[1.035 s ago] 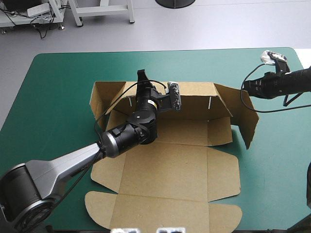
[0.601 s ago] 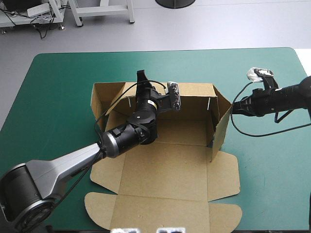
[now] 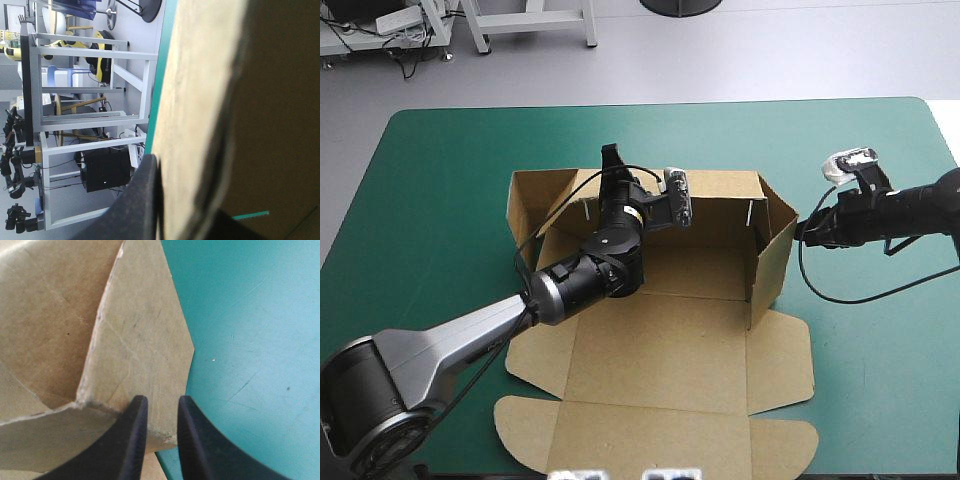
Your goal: Fold the box
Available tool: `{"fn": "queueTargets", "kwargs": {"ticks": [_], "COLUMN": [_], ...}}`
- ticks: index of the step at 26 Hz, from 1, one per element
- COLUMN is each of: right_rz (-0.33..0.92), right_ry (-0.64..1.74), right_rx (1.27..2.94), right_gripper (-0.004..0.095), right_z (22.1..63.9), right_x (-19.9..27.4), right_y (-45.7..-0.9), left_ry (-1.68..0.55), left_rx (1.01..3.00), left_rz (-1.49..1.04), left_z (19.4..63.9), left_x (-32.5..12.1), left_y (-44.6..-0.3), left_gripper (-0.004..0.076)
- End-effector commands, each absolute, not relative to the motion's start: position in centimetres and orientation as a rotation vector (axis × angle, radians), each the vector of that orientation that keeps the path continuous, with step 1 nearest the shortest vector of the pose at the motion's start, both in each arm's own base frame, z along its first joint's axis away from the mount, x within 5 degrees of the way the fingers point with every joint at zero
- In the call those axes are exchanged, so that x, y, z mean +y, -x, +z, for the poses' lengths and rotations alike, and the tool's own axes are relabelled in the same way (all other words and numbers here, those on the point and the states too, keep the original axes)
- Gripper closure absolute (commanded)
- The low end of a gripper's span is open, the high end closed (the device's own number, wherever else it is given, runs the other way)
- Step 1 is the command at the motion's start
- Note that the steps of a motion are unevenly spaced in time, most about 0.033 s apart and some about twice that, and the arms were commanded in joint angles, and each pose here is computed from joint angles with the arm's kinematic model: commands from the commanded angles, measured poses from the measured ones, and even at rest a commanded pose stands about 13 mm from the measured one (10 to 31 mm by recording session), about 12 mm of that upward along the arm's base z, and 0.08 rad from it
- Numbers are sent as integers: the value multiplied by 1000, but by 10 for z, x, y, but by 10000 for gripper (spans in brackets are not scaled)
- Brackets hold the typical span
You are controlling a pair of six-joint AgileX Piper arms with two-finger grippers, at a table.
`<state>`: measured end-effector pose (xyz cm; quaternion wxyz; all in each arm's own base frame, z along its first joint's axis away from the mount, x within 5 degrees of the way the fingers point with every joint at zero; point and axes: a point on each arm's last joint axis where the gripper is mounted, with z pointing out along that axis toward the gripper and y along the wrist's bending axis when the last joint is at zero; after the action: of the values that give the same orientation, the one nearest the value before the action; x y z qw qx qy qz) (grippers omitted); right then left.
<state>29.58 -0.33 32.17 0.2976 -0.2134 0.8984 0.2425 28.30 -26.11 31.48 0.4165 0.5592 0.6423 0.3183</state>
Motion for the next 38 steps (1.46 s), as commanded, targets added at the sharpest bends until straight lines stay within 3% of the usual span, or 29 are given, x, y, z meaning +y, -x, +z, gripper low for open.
{"fn": "queueTargets", "kwargs": {"ticks": [1, 9, 17, 25, 38], "right_rz": [667, 645, 534, 578, 685], "right_ry": [607, 745, 905, 1024, 982], "right_rx": [2326, 2344, 2232, 2215, 2244], "right_gripper": [635, 632, 514, 510, 510], "right_z": [339, 335, 335, 324, 326], "right_x": [2, 2, 19, 50, 56], "right_y": [-288, -283, -291, -297, -292], "left_ry": [-1314, -1313, -1313, -1312, -1314], "left_rx": [1664, 1666, 1666, 1667, 1654], "left_rz": [763, 765, 765, 766, 779], "left_z": [331, 331, 331, 331, 332], "left_x": [-253, -253, -253, -252, -252], "left_y": [-279, -279, -279, -279, -280], "left_gripper": [734, 734, 734, 734, 734]}}
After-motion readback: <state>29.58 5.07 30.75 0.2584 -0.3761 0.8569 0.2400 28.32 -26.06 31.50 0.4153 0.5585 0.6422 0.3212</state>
